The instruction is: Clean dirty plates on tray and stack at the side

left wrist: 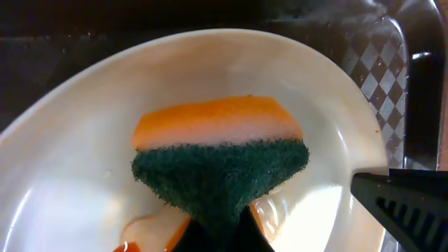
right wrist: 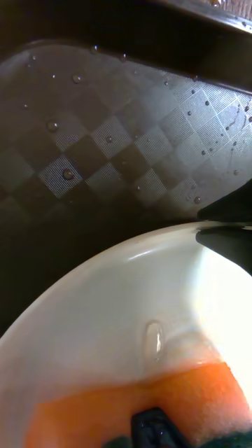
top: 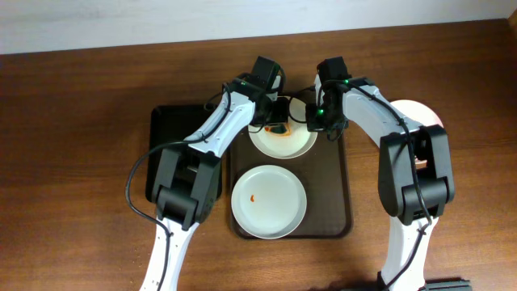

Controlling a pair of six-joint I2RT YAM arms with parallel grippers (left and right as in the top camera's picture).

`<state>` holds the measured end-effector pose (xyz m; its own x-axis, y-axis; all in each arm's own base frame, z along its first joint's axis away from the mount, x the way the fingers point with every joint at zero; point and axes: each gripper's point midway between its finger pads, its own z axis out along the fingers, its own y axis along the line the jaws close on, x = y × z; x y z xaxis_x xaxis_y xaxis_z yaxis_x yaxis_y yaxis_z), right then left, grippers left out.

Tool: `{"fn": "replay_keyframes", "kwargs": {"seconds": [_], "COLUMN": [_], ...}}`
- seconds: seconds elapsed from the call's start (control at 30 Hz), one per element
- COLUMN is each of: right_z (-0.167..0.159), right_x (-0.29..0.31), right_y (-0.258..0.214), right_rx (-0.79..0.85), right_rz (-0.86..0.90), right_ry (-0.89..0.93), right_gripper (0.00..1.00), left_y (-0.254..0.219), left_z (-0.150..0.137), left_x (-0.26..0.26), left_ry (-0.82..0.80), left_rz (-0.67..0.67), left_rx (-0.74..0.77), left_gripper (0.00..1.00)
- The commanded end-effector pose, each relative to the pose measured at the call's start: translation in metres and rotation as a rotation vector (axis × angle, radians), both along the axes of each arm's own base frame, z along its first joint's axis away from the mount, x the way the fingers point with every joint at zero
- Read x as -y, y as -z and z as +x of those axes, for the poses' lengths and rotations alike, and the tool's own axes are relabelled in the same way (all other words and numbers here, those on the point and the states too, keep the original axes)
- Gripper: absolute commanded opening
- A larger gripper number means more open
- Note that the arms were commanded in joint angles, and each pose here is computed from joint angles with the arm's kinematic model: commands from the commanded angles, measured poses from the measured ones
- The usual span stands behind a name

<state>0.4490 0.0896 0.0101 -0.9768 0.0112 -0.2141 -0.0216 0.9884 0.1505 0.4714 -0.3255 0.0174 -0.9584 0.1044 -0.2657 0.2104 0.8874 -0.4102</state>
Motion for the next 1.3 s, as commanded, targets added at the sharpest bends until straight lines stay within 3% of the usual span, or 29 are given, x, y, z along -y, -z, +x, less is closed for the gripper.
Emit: {"fn": "replay_keyframes", "kwargs": {"seconds": [0.0, 0.13, 0.27, 0.4, 0.5, 0.8, 0.93, 1.03, 1.13, 1.27], "right_z": [-0.013, -0.014, -0.018, -0.022, -0.025, -0.028, -0.028, -0.029, -0.029, -0.029], "right_x": [0.008, 0.008, 0.009, 0.009, 0.013, 0.023, 0.027, 0.028, 0.028, 0.028], "right_y": [0.013, 0.013, 0.014, 0.015, 0.015, 0.016, 0.016, 0.016, 0.016, 0.016], "right_rx": [-0.056, -0.061, -0.079, -0.094, -0.109, -0.126, -0.127, -0.133, -0.134, -0.133], "right_rz": [-0.035, -0.035, -0.038, -0.041, -0.059, -0.091, -0.091, -0.092, -0.092, -0.092], "right_ry": [0.001, 0.001, 0.001, 0.001, 0.026, 0.054, 0.061, 0.062, 0.063, 0.063], "right_gripper": [0.04, 0.04, 0.04, 0.04, 0.04, 0.04, 0.04, 0.04, 0.04, 0.04], "left_y": [0.025, 0.036, 0.032, 0.017, 0.0, -0.094, -0.139, -0.136, -0.119, -0.079], "left_z": [-0.001, 0.0, 0.003, 0.009, 0.009, 0.014, -0.002, -0.002, -0.003, -0.025], "left_x": [-0.019, -0.078, -0.096, -0.129, -0.136, -0.155, -0.189, -0.191, -0.221, -0.241], "left_ry": [-0.045, -0.03, -0.035, -0.077, -0.078, -0.25, -0.284, -0.149, -0.143, -0.105], "left_rz": [0.114, 0.452, 0.569, 0.82, 0.912, 0.848, 0.599, 0.341, 0.352, 0.473], "left_rx": [-0.024, 0.044, 0.08, 0.175, 0.204, 0.177, -0.009, -0.11, -0.173, -0.304], "left_gripper": [0.0, 0.0, 0.0, 0.0, 0.0, 0.0, 0.0, 0.0, 0.0, 0.0]}}
